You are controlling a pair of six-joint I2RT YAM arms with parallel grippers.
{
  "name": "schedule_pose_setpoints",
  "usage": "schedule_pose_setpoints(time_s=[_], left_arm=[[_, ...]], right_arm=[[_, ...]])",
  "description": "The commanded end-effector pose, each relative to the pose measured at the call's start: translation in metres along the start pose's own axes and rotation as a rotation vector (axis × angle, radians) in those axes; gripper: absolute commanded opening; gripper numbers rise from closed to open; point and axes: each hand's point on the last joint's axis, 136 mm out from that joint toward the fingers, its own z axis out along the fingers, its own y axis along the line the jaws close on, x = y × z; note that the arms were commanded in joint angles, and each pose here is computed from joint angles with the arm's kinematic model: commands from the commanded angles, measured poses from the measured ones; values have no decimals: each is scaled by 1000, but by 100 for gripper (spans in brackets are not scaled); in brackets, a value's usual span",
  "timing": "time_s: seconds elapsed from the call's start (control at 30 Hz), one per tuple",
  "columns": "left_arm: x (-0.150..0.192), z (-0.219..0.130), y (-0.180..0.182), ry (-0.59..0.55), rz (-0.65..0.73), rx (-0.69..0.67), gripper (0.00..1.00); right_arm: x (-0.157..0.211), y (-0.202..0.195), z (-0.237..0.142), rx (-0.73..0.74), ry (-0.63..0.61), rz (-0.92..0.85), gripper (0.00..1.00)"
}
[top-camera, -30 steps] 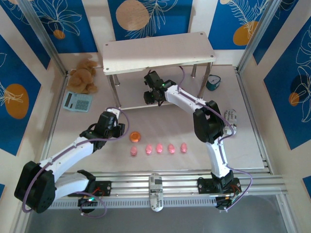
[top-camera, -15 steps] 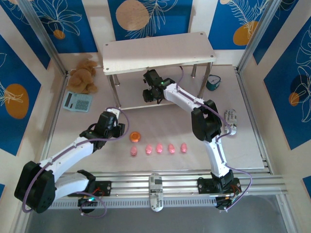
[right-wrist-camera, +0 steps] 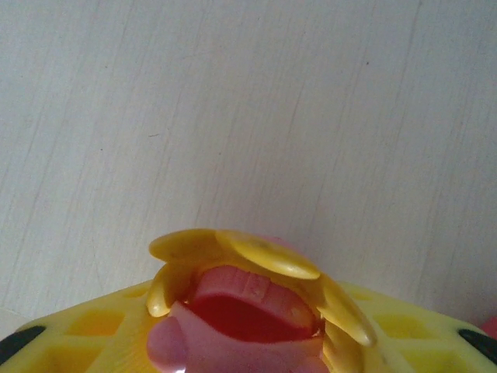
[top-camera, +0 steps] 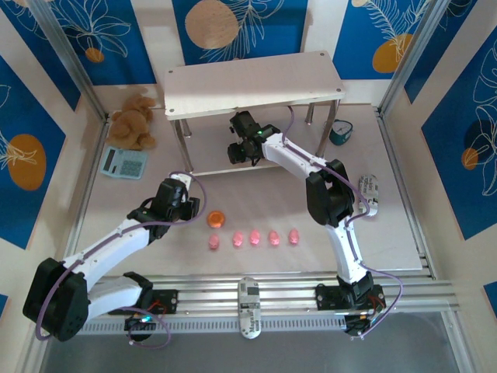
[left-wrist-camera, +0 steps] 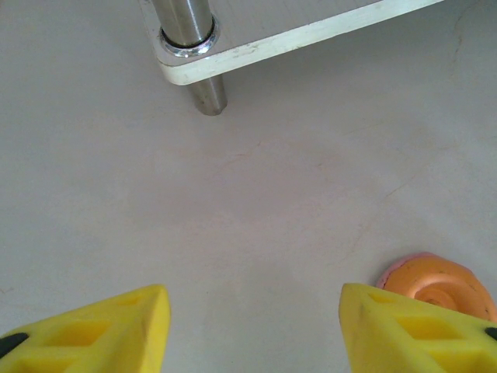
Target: Place and organize the plastic toys onto the shelf
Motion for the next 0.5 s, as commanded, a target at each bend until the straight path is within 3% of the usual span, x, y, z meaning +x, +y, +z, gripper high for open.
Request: schedule_pose_setpoints(time_s=[0.0,0.47], left_arm=[[-1,-5,6,-4,2,-15,59],[-3,-7,6,-9,2,-13,59]], right_arm=[[6,-2,1,3,23,-5,54],[5,0,-6,3,4,-7,68]])
